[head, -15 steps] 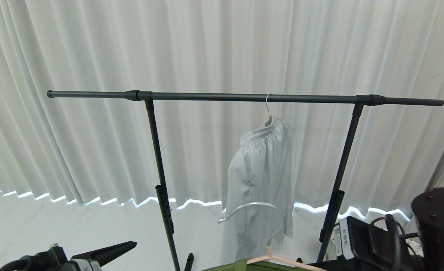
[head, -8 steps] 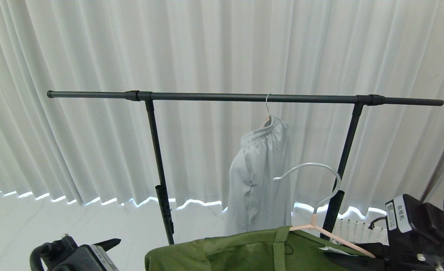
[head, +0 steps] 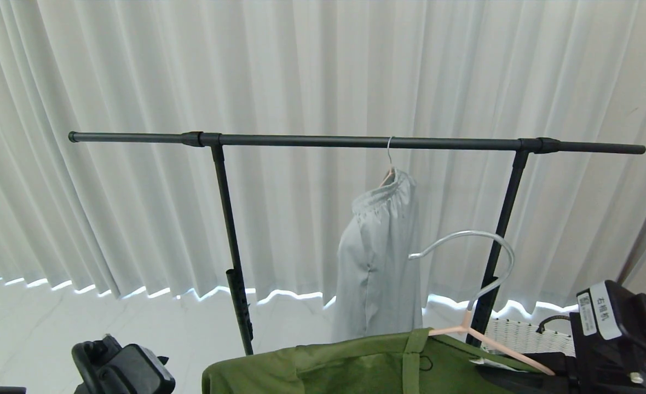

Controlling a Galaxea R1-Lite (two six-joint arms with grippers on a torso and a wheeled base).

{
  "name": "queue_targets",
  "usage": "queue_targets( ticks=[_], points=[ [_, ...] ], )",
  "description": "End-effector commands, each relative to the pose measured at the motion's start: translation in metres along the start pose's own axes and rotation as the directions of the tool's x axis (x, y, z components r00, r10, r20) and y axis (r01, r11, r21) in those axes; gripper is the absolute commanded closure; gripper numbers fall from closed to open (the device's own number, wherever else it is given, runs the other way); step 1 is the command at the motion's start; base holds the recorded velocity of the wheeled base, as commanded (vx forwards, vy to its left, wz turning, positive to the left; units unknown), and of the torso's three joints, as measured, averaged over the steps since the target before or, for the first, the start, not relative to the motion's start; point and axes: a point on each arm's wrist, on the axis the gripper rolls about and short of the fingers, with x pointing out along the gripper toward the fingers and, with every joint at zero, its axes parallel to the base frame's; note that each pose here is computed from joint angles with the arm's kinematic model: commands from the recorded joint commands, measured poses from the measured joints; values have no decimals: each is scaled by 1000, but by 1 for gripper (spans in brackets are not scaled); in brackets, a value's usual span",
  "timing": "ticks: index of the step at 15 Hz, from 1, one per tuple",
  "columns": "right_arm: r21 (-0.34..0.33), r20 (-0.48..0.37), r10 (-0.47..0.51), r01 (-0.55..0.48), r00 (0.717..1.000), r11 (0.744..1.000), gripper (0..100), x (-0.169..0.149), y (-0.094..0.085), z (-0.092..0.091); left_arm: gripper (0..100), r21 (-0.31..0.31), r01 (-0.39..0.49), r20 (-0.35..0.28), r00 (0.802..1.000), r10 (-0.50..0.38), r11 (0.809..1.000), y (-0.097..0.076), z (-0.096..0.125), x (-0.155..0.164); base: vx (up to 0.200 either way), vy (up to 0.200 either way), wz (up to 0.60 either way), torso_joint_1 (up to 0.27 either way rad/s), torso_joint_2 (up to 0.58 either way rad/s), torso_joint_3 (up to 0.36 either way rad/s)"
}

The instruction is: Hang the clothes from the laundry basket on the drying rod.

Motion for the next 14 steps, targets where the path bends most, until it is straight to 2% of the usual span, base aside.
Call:
queue_targets(
  ticks=[1,2,5,7,12,14],
  points=[
    [-2,0,4,-4,1000,1000,100,0,1,0,0,-9,-1,0,1000,1,1000,1,0,2,0,0,0,0,0,0],
    [-3,1,6,-6,1000,1000,100,0,1,0,100,-14,2,7,1000,-2,1000,0,0,2,0,0,0,0,0,0],
    [-5,2,8,-8,1000,1000,100,0,2,0,100,-17,-7,-4,1000,7,1000,1,-2,4,0,0,0,0,0,0],
    [-6,4,4,-4,1000,1000,100,-1,2,0,100,-44,-51,-31,998,49,998,7,-7,6,0,0,0,0,0,0],
    [-3,-1,-2,2,1000,1000,100,-5,3,-2,100,-140,-185,-85,981,175,973,26,-21,6,0,0,0,0,0,0],
    [-3,0,-2,2,1000,1000,100,-5,2,-2,100,-130,-195,-104,978,182,972,26,-29,5,0,0,0,0,0,0]
  ],
)
